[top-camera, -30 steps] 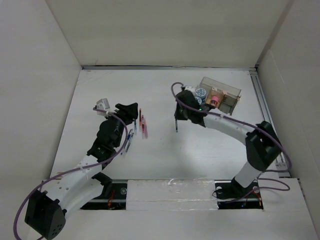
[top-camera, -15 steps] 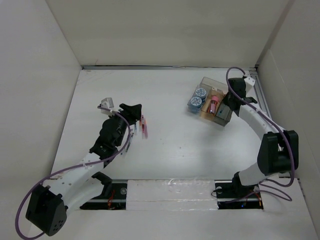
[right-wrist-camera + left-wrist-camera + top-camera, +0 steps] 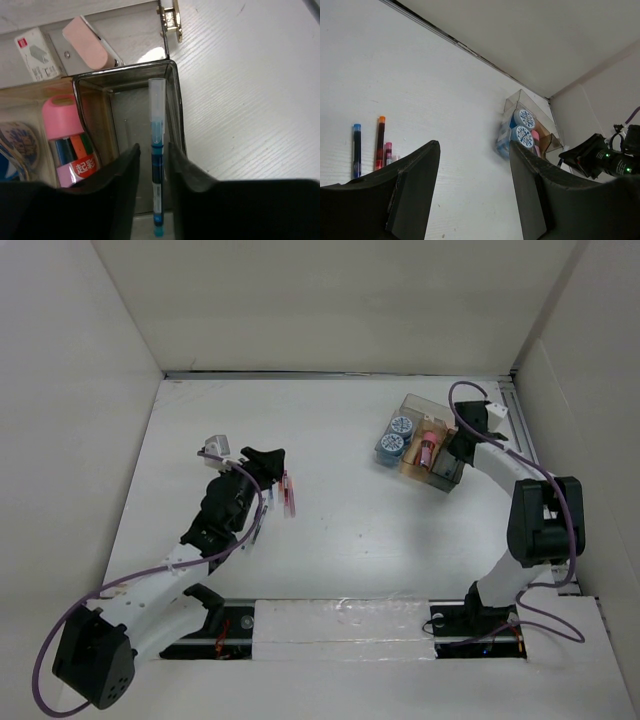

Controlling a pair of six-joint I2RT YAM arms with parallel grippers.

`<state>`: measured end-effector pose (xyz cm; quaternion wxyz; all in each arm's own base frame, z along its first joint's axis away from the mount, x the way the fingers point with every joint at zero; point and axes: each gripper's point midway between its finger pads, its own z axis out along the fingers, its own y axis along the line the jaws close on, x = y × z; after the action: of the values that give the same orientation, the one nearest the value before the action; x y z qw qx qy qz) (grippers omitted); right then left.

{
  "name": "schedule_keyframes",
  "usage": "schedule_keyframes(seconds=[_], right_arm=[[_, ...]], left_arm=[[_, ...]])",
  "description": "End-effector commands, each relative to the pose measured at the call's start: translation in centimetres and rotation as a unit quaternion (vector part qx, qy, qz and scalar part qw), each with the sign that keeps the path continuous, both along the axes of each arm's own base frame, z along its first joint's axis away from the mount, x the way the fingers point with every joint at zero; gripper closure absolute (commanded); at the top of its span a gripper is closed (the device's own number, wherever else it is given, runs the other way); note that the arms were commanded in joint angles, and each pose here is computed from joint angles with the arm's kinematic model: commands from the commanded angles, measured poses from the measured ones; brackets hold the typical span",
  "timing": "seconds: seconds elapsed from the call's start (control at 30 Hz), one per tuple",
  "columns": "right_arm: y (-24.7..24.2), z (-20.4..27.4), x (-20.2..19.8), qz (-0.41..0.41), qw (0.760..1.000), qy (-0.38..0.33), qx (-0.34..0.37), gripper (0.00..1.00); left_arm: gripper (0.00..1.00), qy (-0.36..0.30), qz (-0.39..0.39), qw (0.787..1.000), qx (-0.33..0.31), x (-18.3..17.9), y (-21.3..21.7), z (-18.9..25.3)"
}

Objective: Organize the desk

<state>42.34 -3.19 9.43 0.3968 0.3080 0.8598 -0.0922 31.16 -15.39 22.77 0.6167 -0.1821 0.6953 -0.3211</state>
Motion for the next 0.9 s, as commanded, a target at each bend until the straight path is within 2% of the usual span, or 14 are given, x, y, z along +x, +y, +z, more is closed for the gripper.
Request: schedule_keyframes(seconds=[0.0,0.07,0.13,0.2,0.27,0.3,0.4,0.47,0.5,0.53,0.6,0.67,0.77,0.87], right_arm=[[0.2,2.8,1.8,0.007,0.999,-0.051,0.007,0.6],[1.3,3.7,1.8,0.019,0.998,-0.058,0.009,0.42],[2.8,5.6,1.5,0.035,0.996,-0.079,0.009,0.36],[4.2,7.2,1.2,0.054,0.994,-0.097,0.009,0.36],[8.2,9.2,0.7,0.115,0.985,-0.123,0.024,0.42],[10.9,9.5,0.5,0.158,0.978,-0.13,0.047,0.57],[20.3,9.9,-0.6,0.287,0.942,-0.148,0.089,0.89],[25.2,7.2,-1.3,0.343,0.928,-0.111,0.096,0.92],[29.6,8.0,-2.2,0.385,0.91,-0.113,0.103,0.91],[31.4,7.2,-2.8,0.403,0.905,-0.093,0.096,0.89],[37.0,5.9,-3.7,0.451,0.886,-0.067,0.087,0.74],[39.3,4.6,-4.6,0.474,0.877,-0.04,0.069,0.61],[43.0,2.8,-5.7,0.505,0.86,-0.013,0.066,0.54],[44.7,1.2,-6.0,0.514,0.855,0.005,0.062,0.53]], left_arm=[[0.47,-0.034,-0.008,0.999,-0.017,0.1,-0.5,2.9],[0.47,-0.039,-0.005,0.999,-0.021,-0.1,-0.2,3.1],[0.47,-0.041,-0.003,0.999,-0.02,-0.1,-0.1,3.2],[0.47,-0.045,0.0,0.999,-0.022,-0.3,0.1,3.5],[0.48,-0.051,0.007,0.998,-0.026,-0.6,0.6,3.9],[0.48,-0.054,0.01,0.998,-0.029,-0.8,0.8,4.0],[0.48,-0.071,0.037,0.996,-0.047,-1.6,2.2,4.2],[0.48,-0.085,0.056,0.993,-0.063,-2.2,3.3,4.8],[0.48,-0.086,0.064,0.992,-0.067,-2.3,3.7,4.7],[0.48,-0.086,0.078,0.991,-0.069,-2.3,4.3,4.5],[0.47,-0.089,0.086,0.99,-0.072,-2.4,4.6,4.6],[0.47,-0.087,0.089,0.99,-0.068,-2.4,4.8,4.7],[0.47,-0.081,0.096,0.99,-0.065,-2.2,4.9,4.6],[0.47,-0.084,0.098,0.989,-0.067,-2.3,5.1,4.8]])
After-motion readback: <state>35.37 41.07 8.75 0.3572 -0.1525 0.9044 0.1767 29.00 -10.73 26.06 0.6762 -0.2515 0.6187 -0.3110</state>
